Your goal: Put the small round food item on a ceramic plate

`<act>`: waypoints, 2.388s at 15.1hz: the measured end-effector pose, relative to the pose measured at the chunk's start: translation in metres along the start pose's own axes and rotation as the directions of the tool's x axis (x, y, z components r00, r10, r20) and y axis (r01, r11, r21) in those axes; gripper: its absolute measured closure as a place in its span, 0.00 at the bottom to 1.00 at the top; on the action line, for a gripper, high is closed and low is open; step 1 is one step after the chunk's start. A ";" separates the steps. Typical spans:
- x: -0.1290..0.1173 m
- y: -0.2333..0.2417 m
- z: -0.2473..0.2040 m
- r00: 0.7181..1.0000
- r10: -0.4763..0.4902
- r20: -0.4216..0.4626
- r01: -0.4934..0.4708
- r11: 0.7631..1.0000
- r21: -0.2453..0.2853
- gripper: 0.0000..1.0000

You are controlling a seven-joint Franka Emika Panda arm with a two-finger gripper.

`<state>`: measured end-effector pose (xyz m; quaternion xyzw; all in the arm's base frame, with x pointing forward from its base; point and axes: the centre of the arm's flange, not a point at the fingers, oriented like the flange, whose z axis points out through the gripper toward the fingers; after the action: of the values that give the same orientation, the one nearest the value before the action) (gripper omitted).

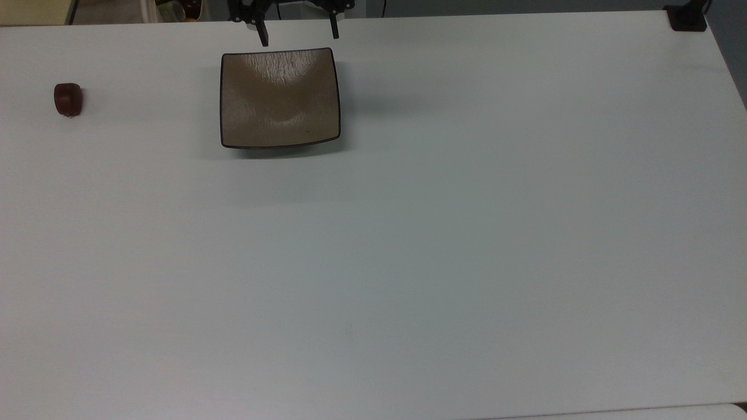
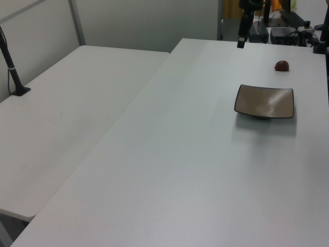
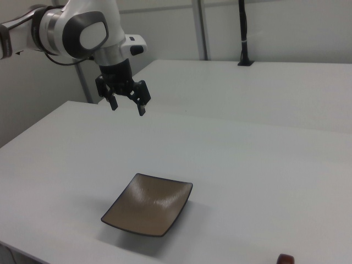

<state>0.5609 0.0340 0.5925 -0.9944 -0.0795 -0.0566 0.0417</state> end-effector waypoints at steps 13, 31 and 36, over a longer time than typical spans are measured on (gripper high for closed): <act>0.000 0.002 0.000 1.000 -0.001 0.000 0.001 1.000 0.000 0.00; -0.004 0.031 0.007 0.989 -0.149 0.015 0.149 0.989 -0.001 0.00; -0.005 0.040 0.006 0.991 -0.135 0.014 0.135 0.991 -0.006 0.00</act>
<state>0.5634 -0.0052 0.5829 -0.9872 -0.1467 -0.0525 0.0340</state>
